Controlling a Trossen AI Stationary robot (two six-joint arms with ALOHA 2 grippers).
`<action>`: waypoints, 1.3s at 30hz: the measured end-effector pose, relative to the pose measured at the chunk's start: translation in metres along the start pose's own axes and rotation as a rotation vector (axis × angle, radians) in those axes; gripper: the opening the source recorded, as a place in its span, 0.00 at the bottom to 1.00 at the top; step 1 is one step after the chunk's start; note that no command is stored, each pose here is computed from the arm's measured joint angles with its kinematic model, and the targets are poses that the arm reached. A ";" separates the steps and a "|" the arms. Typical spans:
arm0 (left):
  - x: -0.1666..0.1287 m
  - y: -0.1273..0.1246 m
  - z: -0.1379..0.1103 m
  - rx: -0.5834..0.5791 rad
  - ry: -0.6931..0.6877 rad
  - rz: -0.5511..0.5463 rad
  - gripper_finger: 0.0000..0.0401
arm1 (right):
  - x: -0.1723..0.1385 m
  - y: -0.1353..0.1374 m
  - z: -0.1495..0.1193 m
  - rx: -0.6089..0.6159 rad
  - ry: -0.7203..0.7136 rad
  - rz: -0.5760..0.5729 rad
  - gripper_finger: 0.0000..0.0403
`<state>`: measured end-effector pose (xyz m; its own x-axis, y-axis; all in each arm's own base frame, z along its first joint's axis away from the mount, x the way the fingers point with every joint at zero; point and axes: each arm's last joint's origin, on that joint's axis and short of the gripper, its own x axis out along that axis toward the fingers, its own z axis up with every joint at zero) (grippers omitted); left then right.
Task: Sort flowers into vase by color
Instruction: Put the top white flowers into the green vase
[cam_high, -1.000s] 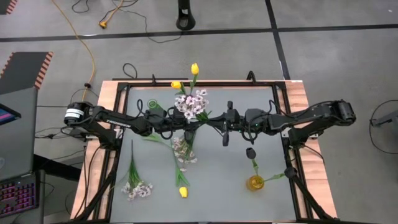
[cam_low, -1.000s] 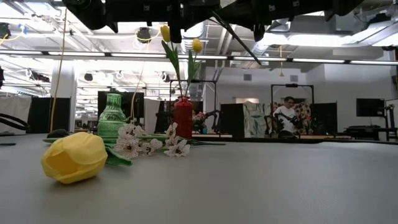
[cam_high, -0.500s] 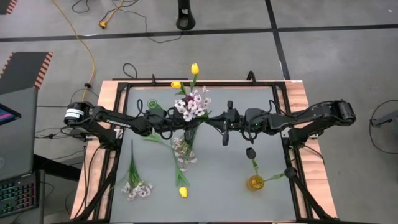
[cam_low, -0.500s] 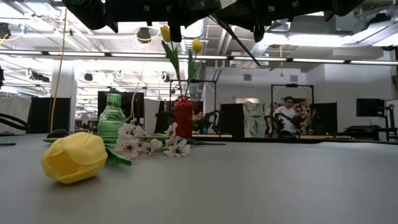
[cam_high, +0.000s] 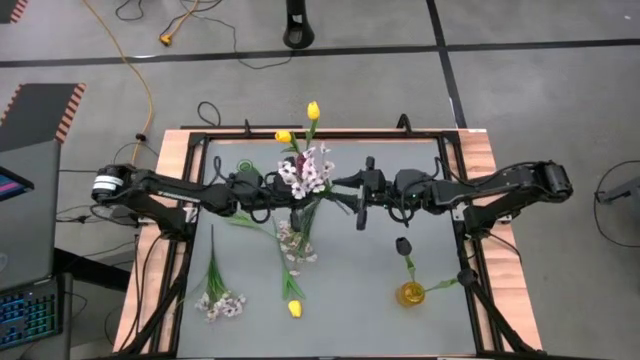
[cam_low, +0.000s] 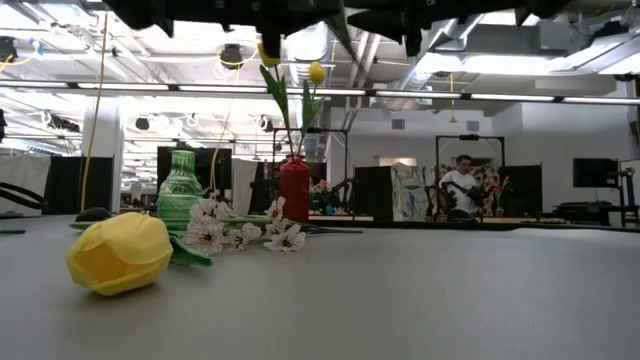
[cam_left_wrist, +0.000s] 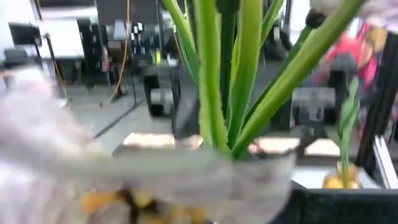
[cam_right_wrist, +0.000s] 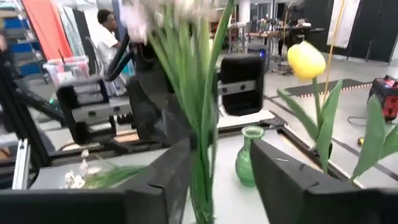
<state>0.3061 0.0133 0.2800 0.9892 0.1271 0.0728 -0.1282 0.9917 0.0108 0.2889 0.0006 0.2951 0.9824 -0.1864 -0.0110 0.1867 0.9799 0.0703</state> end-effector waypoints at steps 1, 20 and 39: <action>-0.004 0.000 0.003 0.010 0.024 0.000 0.03 | 0.000 -0.001 0.002 0.001 -0.007 -0.004 0.50; -0.155 0.028 0.080 0.103 0.168 0.418 0.03 | 0.002 -0.012 -0.011 -0.027 0.127 -0.049 0.56; -0.193 0.038 0.059 0.153 0.327 0.721 0.03 | 0.002 -0.012 -0.012 -0.028 0.132 -0.049 0.56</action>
<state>0.1057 0.0250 0.3251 0.6273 0.7574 -0.1812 -0.7275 0.6530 0.2107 0.2882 -0.0106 0.2824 0.9635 -0.2249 -0.1449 0.2326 0.9718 0.0389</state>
